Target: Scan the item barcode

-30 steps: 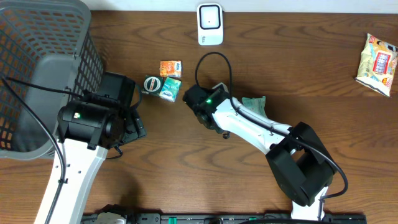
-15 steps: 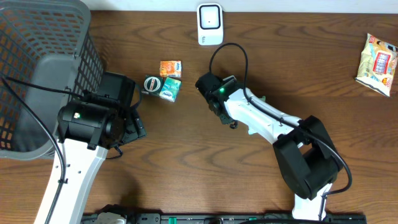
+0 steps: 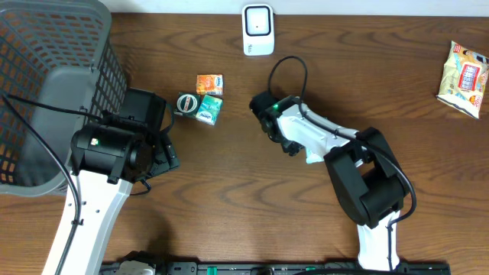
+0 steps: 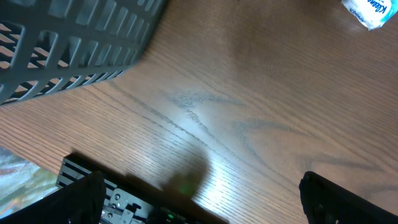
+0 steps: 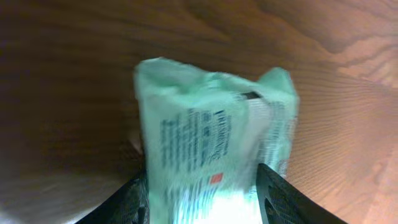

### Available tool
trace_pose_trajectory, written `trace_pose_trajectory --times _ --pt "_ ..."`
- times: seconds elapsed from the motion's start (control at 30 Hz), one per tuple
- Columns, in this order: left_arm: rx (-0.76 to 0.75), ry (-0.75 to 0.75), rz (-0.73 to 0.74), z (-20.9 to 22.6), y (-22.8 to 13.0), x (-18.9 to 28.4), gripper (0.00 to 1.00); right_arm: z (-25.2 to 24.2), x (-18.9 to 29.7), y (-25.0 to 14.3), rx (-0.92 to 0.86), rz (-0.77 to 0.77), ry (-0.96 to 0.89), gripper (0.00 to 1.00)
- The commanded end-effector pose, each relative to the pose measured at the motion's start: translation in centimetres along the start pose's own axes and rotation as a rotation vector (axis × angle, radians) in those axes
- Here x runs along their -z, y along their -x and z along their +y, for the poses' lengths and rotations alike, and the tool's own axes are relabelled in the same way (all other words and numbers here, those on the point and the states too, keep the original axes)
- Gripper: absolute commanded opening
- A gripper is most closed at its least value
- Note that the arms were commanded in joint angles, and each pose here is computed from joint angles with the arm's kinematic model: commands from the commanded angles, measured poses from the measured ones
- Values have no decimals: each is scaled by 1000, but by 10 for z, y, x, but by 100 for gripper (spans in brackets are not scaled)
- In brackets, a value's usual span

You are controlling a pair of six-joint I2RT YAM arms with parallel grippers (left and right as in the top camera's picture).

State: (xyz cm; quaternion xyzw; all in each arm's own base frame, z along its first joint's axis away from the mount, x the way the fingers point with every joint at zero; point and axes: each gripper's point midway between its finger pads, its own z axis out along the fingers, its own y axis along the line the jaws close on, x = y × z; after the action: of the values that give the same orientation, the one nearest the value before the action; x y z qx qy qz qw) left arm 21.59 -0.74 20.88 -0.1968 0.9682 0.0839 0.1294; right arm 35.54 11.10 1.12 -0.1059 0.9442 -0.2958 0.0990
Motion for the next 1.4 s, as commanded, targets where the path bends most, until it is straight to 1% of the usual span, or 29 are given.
trace_pose_trajectory --times 0.0,0.03,0.13,0.17,0.37,0.43,0.5,0.57,0.63,0.8,0.9,1.0,1.07,1.2,1.27,1.33,1.37 --pt "17 -2 4 1 -1 0 98 -3 -19 -6 -30 41 -32 43" --pt "17 -2 4 1 -1 0 98 -3 -21 -6 -33 48 -31 34" --pt "17 -2 4 1 -1 0 98 -2 -26 -7 -51 65 -2 5" --pt "17 -2 4 1 -1 0 98 -1 -27 -7 -56 71 10 1" --pt "17 -2 4 1 -1 0 98 -4 -12 3 -75 65 51 1" --pt "17 -2 4 1 -1 0 98 -4 2 13 -92 64 102 1" --pt "17 -2 4 1 -1 0 98 1 18 24 -89 64 200 1" --pt "17 -2 4 1 -1 0 98 17 42 38 -51 54 386 1" --pt "17 -2 4 1 -1 0 98 36 73 51 -18 29 612 1" --pt "17 -2 4 1 -1 0 98 71 132 76 6 -46 1096 1" --pt "17 -2 4 1 -1 0 98 81 143 79 -10 -46 1315 1" --pt "17 -2 4 1 -1 0 98 88 143 74 -31 -22 1507 1" --pt "17 -2 4 1 -1 0 98 91 131 67 -75 13 1553 1" --pt "17 -2 5 1 -1 0 98 85 86 54 -214 92 1514 2" --pt "17 -2 4 1 -1 0 97 73 67 50 -273 120 1494 8" --pt "17 -2 4 1 -1 0 98 59 52 47 -325 153 1465 24" --pt "17 -2 4 1 -1 0 98 51 47 46 -347 164 1456 29"
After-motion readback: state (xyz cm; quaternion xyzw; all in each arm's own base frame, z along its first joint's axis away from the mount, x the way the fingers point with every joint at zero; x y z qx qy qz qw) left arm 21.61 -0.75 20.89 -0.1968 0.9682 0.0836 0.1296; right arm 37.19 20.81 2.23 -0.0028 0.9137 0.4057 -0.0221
